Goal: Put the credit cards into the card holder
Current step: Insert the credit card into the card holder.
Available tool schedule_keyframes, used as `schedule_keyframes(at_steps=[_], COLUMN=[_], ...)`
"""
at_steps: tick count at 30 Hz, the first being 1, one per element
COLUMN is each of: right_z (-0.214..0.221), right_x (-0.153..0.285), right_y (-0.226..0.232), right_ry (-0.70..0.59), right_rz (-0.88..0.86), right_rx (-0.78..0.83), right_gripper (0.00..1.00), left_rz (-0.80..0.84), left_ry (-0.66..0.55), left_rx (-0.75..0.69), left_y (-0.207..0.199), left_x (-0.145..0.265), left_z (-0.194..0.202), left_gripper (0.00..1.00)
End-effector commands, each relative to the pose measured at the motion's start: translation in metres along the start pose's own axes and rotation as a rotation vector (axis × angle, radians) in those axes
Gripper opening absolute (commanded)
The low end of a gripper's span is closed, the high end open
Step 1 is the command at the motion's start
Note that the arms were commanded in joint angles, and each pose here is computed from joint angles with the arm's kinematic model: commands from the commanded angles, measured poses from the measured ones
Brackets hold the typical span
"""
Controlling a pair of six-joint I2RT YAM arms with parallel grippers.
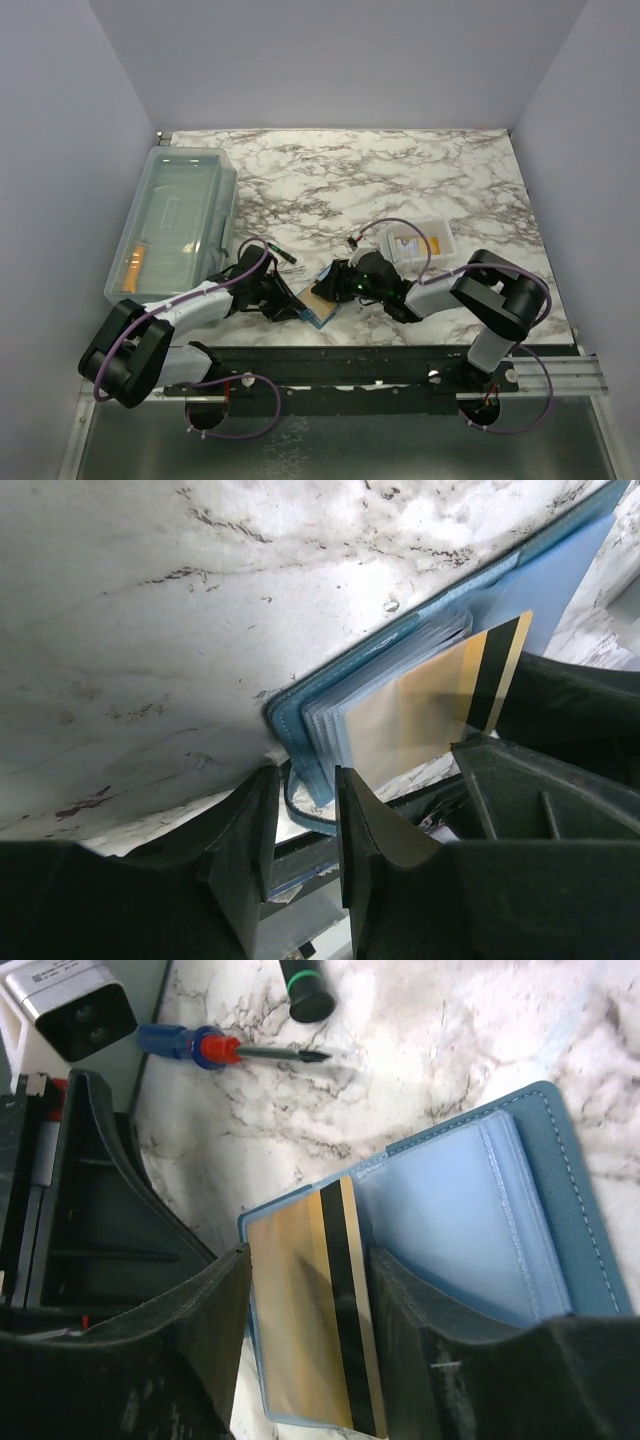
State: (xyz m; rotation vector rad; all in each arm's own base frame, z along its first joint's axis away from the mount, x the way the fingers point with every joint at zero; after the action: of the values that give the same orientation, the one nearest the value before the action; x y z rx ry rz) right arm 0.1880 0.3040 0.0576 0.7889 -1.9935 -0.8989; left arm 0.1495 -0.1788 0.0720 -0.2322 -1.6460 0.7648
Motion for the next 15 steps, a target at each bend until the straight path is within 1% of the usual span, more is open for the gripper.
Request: schedule_keyframes(at_steps=[1, 3, 5, 6, 12, 15], right_z=[0.002, -0.007, -0.011, -0.011, -0.008, -0.009], right_x=[0.011, 0.012, 0.012, 0.012, 0.010, 0.011], right_y=[-0.030, -0.027, -0.022, -0.020, -0.010, -0.003], right_ry=[0.090, 0.081, 0.095, 0.103, 0.179, 0.184], right_rz=[0.276, 0.329, 0.336, 0.323, 0.230, 0.202], right_rx=[0.150, 0.190, 0.227, 0.241, 0.327, 0.328], right_gripper=[0.57, 0.61, 0.63, 0.64, 0.68, 0.68], left_rz=[-0.076, -0.079, -0.078, -0.078, -0.067, -0.061], left_ry=[0.030, 0.028, 0.026, 0.023, 0.030, 0.037], left_rx=[0.010, 0.009, 0.008, 0.005, -0.016, -0.025], left_y=[0.019, 0.019, 0.019, 0.019, 0.015, 0.013], left_x=[-0.006, -0.006, -0.006, -0.006, -0.006, -0.006], left_z=[0.008, 0.007, 0.007, 0.007, 0.005, 0.005], left_gripper=[0.36, 0.36, 0.36, 0.36, 0.36, 0.36])
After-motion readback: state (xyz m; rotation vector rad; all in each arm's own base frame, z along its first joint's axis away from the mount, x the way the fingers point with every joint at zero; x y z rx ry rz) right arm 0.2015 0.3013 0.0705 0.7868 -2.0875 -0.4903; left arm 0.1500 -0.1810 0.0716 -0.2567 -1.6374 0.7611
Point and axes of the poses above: each gripper's point midway between its finger pads, its own x axis back along the fingers, its own y axis along the line the jaws close on, z = x × y, the point moved 6 cm from there along x, back along the fingers, and after that the axes turned 13 degrees about -x, right-handed, at the moved point
